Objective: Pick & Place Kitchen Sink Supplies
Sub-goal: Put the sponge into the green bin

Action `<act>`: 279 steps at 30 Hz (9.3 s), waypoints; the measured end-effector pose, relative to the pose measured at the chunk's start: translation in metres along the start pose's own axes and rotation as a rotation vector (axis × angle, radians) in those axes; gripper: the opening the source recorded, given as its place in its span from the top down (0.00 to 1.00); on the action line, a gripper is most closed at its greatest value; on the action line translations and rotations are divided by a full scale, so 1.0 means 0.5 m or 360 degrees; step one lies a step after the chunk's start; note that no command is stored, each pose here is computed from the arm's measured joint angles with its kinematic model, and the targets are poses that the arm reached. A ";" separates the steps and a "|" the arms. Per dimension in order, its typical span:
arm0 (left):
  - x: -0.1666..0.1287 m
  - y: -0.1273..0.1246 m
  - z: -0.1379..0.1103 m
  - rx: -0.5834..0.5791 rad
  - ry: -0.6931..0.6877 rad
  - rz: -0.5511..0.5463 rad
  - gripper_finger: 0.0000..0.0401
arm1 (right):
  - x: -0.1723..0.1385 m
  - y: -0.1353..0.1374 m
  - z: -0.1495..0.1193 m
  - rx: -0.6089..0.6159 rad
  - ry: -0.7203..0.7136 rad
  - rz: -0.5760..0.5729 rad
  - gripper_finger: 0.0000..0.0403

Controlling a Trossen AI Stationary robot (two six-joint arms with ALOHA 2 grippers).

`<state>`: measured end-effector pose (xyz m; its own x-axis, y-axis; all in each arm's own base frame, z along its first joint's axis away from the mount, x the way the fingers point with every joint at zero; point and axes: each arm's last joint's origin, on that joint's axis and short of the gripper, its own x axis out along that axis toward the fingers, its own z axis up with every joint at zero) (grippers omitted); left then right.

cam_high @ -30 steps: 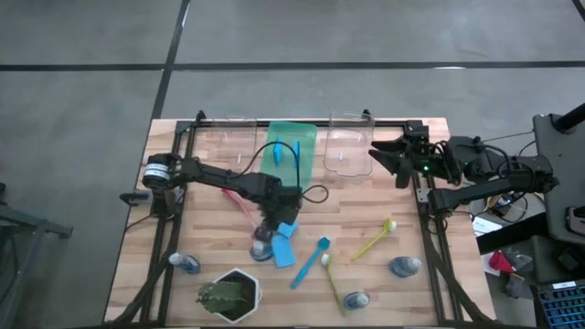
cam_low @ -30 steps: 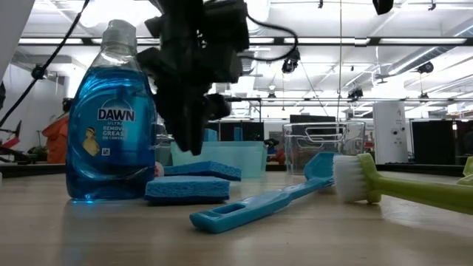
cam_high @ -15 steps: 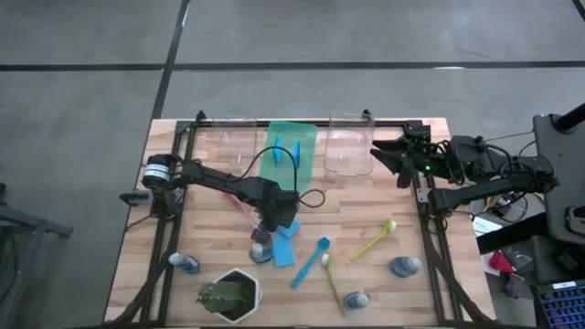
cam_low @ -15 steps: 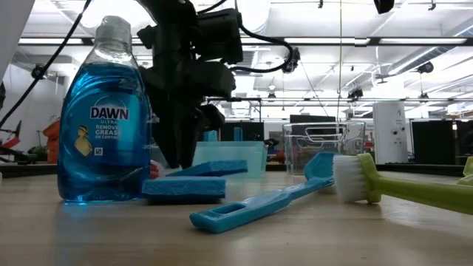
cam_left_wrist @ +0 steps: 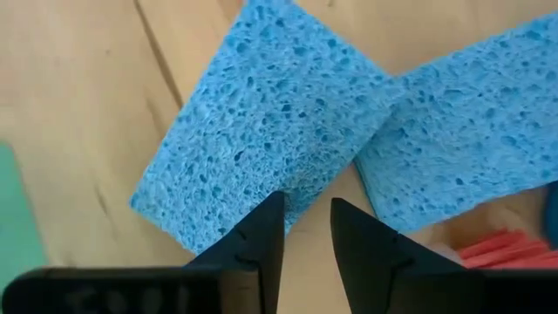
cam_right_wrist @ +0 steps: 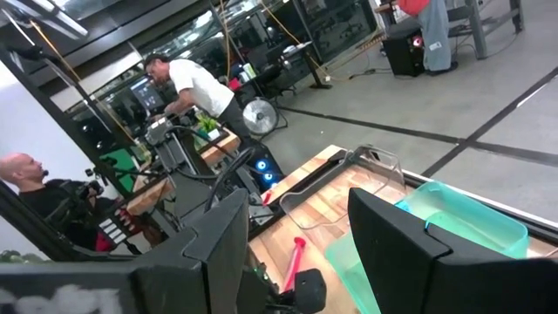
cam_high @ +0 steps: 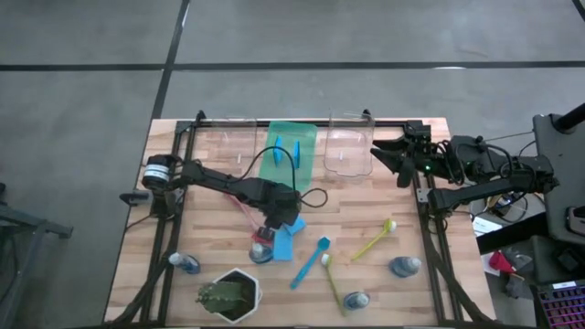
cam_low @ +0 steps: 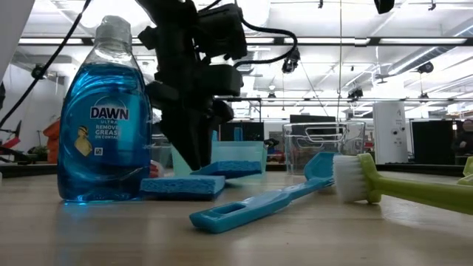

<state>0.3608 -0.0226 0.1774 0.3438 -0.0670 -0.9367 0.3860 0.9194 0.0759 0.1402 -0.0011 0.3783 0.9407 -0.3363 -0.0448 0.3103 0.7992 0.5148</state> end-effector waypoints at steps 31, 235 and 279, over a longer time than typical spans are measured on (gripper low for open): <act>0.034 -0.061 0.001 0.0463 -0.0135 0.0237 0.74 | 0.002 0.000 0.000 0.0043 -0.0008 -0.0008 0.52; -0.152 0.271 0.012 -0.0550 0.0276 0.0884 0.96 | -0.054 0.025 0.082 -0.0123 -0.0302 0.0211 0.52; -0.300 0.183 0.057 -0.0800 -0.0379 0.0178 0.84 | -0.054 0.025 0.081 -0.0155 -0.0299 0.0212 0.52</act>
<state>0.3689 0.0608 0.3344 0.5652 0.0095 -0.8249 -0.0991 0.9935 -0.0564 0.1133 -0.0022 0.4208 0.9349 -0.3042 0.1829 0.2054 0.8839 0.4201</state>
